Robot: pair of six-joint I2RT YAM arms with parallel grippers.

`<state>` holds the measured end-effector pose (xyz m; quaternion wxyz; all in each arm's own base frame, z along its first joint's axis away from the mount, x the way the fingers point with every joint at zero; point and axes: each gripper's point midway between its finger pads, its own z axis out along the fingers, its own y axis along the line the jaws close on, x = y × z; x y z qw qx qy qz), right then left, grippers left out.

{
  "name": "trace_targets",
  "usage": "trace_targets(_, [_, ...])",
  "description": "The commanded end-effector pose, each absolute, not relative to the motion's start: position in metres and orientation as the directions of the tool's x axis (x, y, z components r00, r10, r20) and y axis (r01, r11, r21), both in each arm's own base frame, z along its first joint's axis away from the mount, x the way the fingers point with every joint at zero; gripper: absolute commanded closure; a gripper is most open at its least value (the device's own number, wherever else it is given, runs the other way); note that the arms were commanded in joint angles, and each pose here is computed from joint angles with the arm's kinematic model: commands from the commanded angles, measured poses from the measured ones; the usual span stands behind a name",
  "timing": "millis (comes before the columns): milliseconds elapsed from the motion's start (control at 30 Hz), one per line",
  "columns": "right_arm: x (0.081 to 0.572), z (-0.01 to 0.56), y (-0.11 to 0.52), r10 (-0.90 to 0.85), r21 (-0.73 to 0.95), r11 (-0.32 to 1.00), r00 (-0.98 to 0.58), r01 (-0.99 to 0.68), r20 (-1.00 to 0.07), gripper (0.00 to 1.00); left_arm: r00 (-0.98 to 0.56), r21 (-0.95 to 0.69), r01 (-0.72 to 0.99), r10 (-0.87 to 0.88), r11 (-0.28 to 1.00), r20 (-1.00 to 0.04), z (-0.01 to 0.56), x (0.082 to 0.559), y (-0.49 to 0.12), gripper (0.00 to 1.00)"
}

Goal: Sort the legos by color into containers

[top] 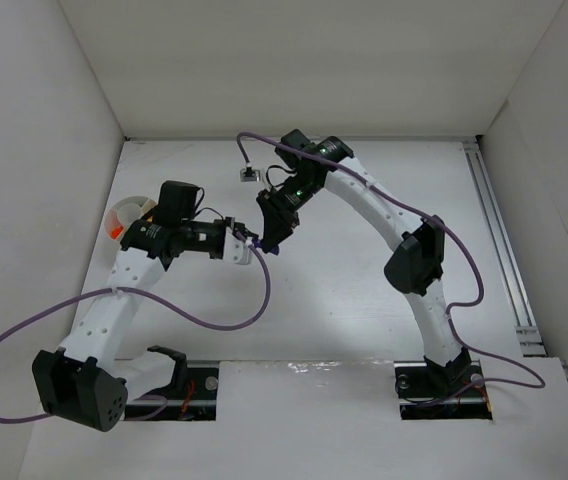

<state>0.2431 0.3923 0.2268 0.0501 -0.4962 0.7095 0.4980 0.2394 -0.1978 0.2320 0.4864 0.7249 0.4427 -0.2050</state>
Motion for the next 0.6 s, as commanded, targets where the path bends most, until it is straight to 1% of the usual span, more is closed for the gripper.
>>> trace_targets(0, [0.23, 0.262, 0.397, -0.622, 0.615, -0.065, -0.45, -0.786, -0.641, 0.97, 0.543, 0.533, 0.832, 0.417, -0.151, -0.729, 0.237, 0.237, -0.203, 0.88])
trace_targets(100, [0.231, 0.261, 0.397, -0.624, 0.611, -0.058, -0.449, -0.79, -0.64, 0.95, 0.543, 0.533, 0.832, 0.427, -0.155, -0.723, 0.232, 0.238, -0.202, 0.92])
trace_targets(200, [0.231, 0.261, 0.397, -0.624, 0.611, -0.058, -0.449, -0.79, -0.64, 0.82, 0.561, 0.547, 0.819, 0.44, -0.172, -0.702, 0.227, 0.238, -0.201, 0.94])
trace_targets(233, [0.231, 0.261, 0.397, -0.624, 0.611, -0.058, -0.449, -0.79, -0.64, 0.72, 0.566, 0.553, 0.815, 0.438, -0.171, -0.699, 0.227, 0.238, -0.201, 0.94])
trace_targets(333, [0.232, 0.259, 0.396, -0.627, 0.607, -0.052, -0.447, -0.793, -0.638, 0.61, 0.581, 0.569, 0.803, 0.448, -0.178, -0.68, 0.228, 0.238, -0.201, 0.95])
trace_targets(367, [0.232, 0.259, 0.396, -0.627, 0.607, -0.052, -0.447, -0.793, -0.638, 0.55, 0.581, 0.569, 0.803, 0.448, -0.178, -0.68, 0.228, 0.238, -0.201, 0.96])
trace_targets(433, [0.232, 0.259, 0.396, -0.627, 0.607, -0.052, -0.447, -0.793, -0.638, 0.52, 0.589, 0.577, 0.796, 0.45, -0.182, -0.671, 0.23, 0.236, -0.201, 1.0])
trace_targets(567, [0.232, 0.259, 0.396, -0.627, 0.607, -0.052, -0.447, -0.793, -0.638, 0.46, 0.586, 0.578, 0.796, 0.468, -0.179, -0.661, 0.228, 0.238, -0.199, 1.0])
